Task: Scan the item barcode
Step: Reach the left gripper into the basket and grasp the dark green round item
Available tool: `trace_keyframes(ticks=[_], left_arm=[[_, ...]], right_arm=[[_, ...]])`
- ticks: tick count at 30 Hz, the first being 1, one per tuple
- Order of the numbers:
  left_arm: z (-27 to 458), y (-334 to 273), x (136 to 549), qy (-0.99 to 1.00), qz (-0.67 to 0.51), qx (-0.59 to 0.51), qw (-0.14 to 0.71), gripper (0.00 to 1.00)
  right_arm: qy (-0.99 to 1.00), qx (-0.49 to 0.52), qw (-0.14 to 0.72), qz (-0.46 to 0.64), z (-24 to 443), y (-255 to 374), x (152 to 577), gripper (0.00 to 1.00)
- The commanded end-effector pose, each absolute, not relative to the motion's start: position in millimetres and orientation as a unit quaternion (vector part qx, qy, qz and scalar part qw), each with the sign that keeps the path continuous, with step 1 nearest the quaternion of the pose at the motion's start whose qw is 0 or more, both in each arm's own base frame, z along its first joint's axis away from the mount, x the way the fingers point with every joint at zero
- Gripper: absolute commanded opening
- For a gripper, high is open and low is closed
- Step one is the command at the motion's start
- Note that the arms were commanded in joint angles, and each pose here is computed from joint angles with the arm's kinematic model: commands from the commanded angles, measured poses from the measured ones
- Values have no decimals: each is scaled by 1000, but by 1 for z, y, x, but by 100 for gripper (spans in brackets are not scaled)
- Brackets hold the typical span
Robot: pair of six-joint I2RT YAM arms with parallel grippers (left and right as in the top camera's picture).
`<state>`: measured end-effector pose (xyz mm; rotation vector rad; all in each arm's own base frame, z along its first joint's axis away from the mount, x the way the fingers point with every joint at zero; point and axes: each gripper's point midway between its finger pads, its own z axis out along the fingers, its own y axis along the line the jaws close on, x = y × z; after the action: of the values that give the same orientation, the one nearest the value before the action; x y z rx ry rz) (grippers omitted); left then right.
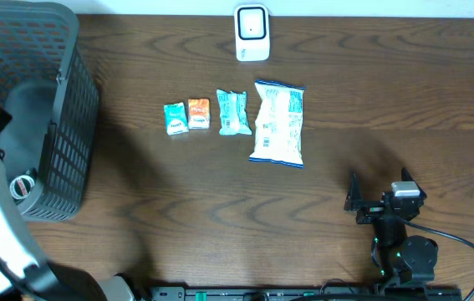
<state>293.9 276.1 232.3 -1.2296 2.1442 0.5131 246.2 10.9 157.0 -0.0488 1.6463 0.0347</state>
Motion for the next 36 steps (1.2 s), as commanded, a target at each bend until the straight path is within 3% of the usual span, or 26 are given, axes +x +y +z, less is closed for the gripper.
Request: trace_keyframes(ticks=[1, 14, 23, 27, 31, 35, 36], left_arm=[[186, 285, 286, 825, 156, -486, 242, 97], [63, 270, 268, 901, 86, -424, 43, 97], [28, 280, 248, 895, 66, -442, -2, 98], [16, 255, 272, 921, -44, -386, 25, 98], [10, 252, 272, 922, -55, -384, 20, 97], [10, 252, 273, 919, -55, -391, 21, 82], [10, 251, 272, 915, -56, -398, 19, 73]], right_arm=[[734, -22, 679, 11, 156, 9, 246, 99], [734, -22, 679, 11, 156, 9, 246, 99], [734, -22, 679, 11, 156, 10, 246, 99], [734, -22, 679, 11, 156, 10, 246, 99], [734, -22, 679, 11, 156, 9, 246, 99], [734, -22, 679, 11, 156, 10, 246, 99], [734, -22, 679, 11, 156, 10, 246, 99]])
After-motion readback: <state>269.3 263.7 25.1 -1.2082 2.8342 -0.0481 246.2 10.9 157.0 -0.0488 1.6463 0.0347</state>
